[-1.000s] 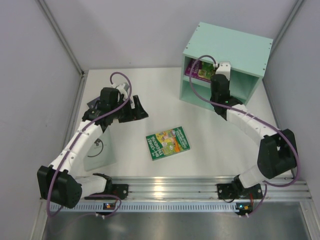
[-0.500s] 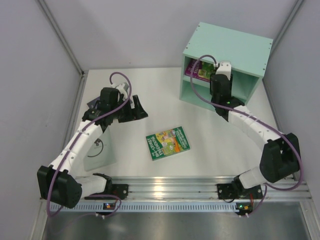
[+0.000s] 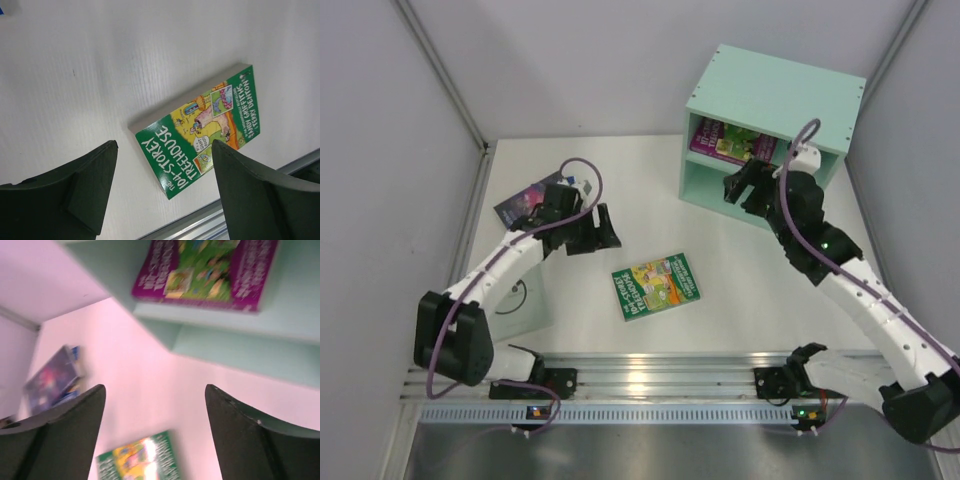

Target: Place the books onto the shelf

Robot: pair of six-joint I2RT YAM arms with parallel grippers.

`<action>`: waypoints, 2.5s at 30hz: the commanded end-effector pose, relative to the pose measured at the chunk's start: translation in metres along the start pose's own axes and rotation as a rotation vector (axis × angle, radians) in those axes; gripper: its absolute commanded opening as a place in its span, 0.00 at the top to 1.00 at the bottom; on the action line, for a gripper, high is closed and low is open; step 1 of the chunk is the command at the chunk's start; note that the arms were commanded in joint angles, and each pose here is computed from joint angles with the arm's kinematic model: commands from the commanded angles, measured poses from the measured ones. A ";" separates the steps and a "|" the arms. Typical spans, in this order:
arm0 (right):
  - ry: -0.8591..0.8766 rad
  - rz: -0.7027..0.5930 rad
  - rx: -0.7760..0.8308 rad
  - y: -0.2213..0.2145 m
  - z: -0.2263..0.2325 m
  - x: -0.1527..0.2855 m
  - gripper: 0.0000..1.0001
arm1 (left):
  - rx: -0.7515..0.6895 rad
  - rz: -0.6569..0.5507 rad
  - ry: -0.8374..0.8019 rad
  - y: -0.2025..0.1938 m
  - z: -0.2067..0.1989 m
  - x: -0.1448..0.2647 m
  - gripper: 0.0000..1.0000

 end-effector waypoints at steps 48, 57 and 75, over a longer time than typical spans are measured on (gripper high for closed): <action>-0.021 0.690 -0.298 -0.279 -0.002 0.034 0.07 | -0.072 0.294 -0.040 -0.094 -0.033 -0.087 0.40; -0.068 0.673 -0.246 -0.284 0.002 0.029 0.06 | -0.028 0.349 0.039 -0.101 0.009 -0.099 0.66; 0.032 0.627 -0.409 -0.287 0.022 0.023 0.05 | 0.162 0.434 0.093 -0.123 0.057 -0.110 1.00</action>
Point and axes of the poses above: each gripper's point midway between its finger pads, its own x axis back along the fingers, its own z axis along the line the jaws close on, y = z × x, the point moved 4 cm from there along x, back along the fingers, and after that the axes turned 1 degree about x, right-handed, at the moved point
